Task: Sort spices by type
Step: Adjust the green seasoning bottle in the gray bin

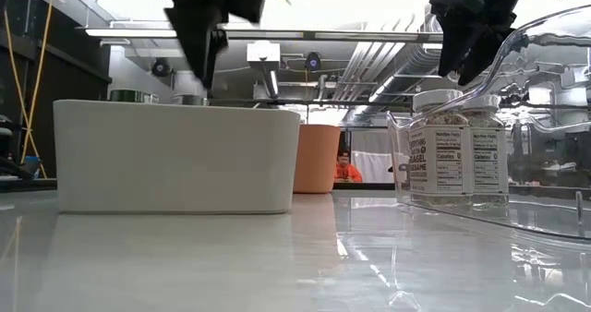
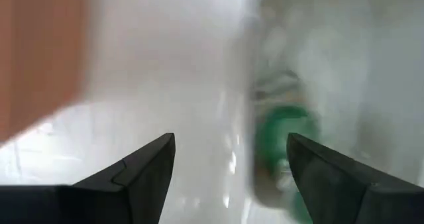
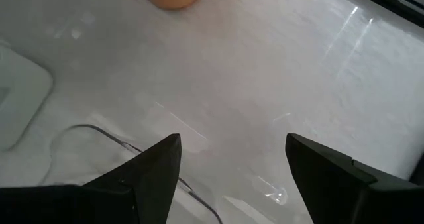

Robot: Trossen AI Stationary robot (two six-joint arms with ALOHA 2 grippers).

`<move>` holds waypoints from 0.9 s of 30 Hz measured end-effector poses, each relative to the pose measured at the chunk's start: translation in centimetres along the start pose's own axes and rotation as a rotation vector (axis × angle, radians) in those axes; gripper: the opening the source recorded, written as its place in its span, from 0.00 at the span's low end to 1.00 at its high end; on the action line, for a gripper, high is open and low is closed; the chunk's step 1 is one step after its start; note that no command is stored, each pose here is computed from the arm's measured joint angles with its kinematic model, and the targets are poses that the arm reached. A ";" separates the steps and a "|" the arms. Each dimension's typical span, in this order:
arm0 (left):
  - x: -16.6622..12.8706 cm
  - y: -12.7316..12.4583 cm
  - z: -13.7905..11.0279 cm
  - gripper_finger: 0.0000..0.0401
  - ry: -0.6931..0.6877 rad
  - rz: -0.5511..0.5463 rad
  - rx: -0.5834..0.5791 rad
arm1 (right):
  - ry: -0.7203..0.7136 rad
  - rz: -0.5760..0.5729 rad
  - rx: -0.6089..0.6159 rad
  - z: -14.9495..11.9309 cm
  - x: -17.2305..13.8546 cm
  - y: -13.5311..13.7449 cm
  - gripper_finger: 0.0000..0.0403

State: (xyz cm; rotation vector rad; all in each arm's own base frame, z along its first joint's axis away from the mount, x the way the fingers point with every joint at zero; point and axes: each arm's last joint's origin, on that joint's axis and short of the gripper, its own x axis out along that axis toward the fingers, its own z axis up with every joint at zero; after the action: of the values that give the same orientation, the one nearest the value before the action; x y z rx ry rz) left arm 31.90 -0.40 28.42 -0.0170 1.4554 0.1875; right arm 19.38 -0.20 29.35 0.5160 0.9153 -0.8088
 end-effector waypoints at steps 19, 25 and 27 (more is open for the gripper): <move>-0.9 4.1 -14.3 0.25 -1.048 -0.080 -0.590 | 0.043 -0.008 0.061 0.9 0.6 -0.9 0.63; 2.2 3.1 -16.4 0.03 -1.188 -0.216 -0.635 | -0.011 0.038 0.132 1.8 0.8 -0.7 0.53; 2.1 2.9 -16.6 0.03 -1.215 -0.239 -0.628 | -0.034 0.060 0.152 2.2 0.8 -0.6 0.48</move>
State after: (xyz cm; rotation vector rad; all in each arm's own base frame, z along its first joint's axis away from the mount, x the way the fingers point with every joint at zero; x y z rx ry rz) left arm 15.39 0.67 24.67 -0.5004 0.1409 0.3673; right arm 20.28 -2.41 29.75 0.6578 0.8075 -0.8345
